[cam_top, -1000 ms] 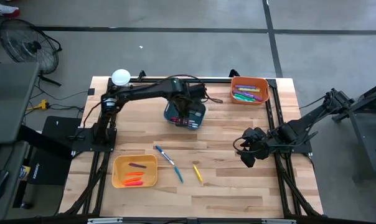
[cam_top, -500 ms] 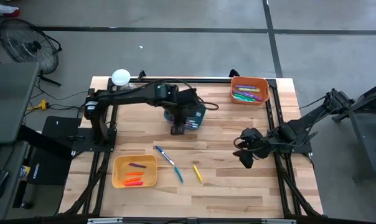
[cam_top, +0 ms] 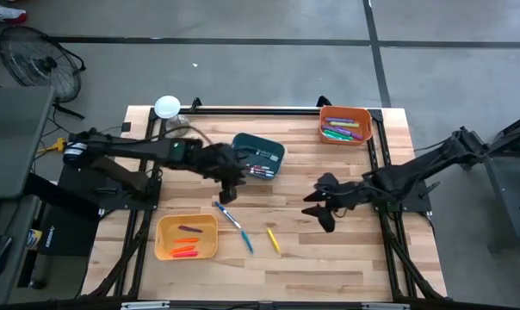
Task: Pick & Place Markers
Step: Put the yellow pen into the yellow bin
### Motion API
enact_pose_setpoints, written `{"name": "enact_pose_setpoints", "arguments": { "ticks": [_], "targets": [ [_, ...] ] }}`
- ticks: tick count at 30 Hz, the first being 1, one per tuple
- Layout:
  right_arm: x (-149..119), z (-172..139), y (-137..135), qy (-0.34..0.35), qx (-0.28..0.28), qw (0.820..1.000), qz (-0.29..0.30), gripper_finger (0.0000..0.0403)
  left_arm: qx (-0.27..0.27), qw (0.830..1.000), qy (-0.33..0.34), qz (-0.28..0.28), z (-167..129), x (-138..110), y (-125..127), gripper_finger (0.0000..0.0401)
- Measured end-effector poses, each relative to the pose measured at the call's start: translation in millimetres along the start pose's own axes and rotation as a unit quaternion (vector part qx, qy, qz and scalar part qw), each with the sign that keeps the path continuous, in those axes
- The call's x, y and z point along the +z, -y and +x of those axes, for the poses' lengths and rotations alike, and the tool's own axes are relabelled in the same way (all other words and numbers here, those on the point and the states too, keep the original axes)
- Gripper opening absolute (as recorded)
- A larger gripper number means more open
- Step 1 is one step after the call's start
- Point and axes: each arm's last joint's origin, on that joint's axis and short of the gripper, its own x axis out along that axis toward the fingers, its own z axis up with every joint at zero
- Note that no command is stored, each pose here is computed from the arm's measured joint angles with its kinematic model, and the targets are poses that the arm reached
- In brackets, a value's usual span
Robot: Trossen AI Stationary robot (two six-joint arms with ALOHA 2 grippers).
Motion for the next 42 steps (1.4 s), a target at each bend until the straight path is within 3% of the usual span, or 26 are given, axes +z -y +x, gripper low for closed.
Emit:
{"name": "enact_pose_setpoints", "arguments": {
  "ticks": [10,19,32,42],
  "targets": [
    [36,44,-30,-0.071,-0.069,0.994,-0.035,0.0206,0.043,0.999,0.012,-0.007,-19,-47,22,0.0085],
    [55,91,-45,-0.166,-0.199,0.964,0.063,0.0206,0.052,0.998,0.042,-0.001,-35,-81,25,0.0085],
    [15,161,-45,-0.262,-0.239,0.915,0.191,0.0206,0.019,0.991,0.134,-0.017,-78,-115,6,0.0085],
    [-10,183,-57,-0.266,-0.216,0.916,0.209,0.0206,0.015,0.987,0.158,-0.014,-95,-126,-5,0.0085]
  ]
}}
